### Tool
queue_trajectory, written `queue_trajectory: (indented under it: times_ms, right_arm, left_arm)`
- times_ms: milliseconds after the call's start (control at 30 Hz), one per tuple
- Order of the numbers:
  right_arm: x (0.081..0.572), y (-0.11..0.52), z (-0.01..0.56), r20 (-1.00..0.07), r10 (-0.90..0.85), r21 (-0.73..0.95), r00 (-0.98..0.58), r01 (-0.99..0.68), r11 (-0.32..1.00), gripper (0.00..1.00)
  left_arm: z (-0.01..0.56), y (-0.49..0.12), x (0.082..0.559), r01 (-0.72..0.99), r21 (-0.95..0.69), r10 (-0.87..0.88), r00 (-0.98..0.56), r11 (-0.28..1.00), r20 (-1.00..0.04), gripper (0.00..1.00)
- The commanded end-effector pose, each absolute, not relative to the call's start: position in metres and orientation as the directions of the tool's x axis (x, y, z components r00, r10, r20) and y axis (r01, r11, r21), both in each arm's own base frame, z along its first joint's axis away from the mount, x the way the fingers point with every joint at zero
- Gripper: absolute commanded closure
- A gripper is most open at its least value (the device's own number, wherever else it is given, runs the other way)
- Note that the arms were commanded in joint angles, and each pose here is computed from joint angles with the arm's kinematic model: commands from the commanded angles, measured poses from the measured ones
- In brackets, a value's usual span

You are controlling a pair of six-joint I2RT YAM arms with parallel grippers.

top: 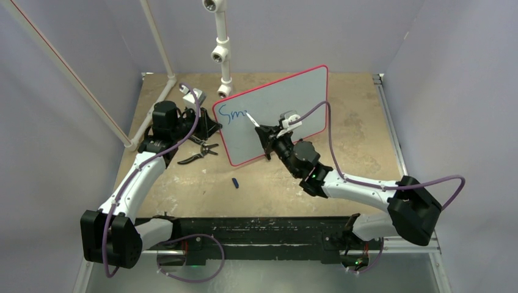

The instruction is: Write a sentence on the whiteboard

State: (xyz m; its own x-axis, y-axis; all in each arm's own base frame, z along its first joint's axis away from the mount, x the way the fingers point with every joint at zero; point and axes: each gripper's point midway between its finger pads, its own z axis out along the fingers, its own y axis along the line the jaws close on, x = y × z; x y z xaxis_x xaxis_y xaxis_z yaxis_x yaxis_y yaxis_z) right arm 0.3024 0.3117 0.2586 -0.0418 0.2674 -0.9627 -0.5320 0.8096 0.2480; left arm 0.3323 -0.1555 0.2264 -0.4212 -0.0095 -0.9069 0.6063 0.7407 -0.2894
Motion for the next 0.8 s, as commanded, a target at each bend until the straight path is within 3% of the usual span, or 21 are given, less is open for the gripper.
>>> queue_trajectory:
  times_ms: [0,767]
  right_arm:
    - [0.310,0.312,0.290,-0.957,0.291,0.239,0.020,-0.516,0.822,1.00]
    - [0.315,0.310,0.308,-0.949,0.301,0.213,0.097,-0.505,0.837,1.00]
  left_arm:
    - [0.234,-0.155,0.333,0.619,-0.261,-0.006,-0.382,0.741,-0.924,1.00]
    - [0.234,-0.155,0.334,0.621,-0.261,-0.006,-0.382,0.739,-0.924,1.00]
